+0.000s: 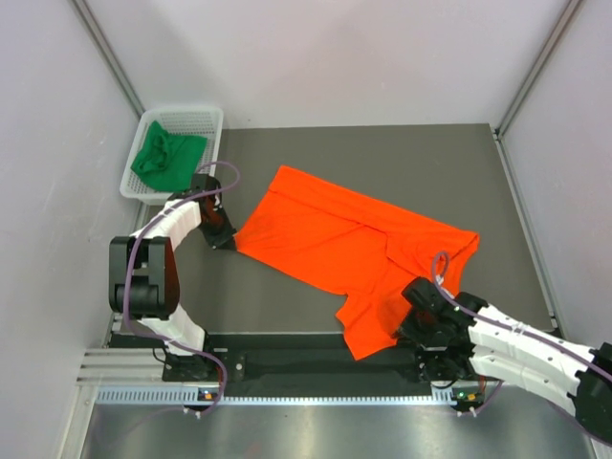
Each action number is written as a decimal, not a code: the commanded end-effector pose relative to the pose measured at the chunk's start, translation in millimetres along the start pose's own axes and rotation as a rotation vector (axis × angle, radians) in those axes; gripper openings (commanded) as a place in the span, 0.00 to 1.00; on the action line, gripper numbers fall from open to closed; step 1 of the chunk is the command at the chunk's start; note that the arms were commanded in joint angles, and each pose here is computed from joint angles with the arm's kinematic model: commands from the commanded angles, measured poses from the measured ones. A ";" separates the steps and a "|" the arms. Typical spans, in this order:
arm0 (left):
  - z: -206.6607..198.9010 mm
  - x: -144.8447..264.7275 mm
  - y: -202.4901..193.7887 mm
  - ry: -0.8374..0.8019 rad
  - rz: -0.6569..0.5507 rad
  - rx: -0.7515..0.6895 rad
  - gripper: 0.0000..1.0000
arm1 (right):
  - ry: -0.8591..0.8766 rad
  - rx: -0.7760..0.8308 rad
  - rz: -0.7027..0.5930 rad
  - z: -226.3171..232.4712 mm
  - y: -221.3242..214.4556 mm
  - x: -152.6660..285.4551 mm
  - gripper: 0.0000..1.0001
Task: Fold and stack the t-shirts
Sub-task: Fold the tshirt
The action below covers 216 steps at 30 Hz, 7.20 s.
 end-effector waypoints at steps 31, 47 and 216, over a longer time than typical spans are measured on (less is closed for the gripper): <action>-58.7 36.1 65.4 -0.072 -0.183 -0.076 0.00 | -0.046 0.047 -0.176 49.9 120.3 89.5 0.00; -94.5 -6.0 133.7 -0.110 -0.169 -0.112 0.00 | 0.006 0.077 -0.120 84.6 187.2 80.8 0.00; -341.1 -45.4 -115.0 -0.825 0.263 -0.652 0.15 | 0.081 0.060 -0.075 44.0 136.4 19.1 0.05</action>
Point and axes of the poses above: each gripper's point midway between its finger pads, its own x axis back along the fingers, its own z axis along the line the jaws close on, y = z × x, the point moved 8 cm from there along x, back along the fingers, and after that the axes turned 13 degrees about -x, right-handed, at the moved point
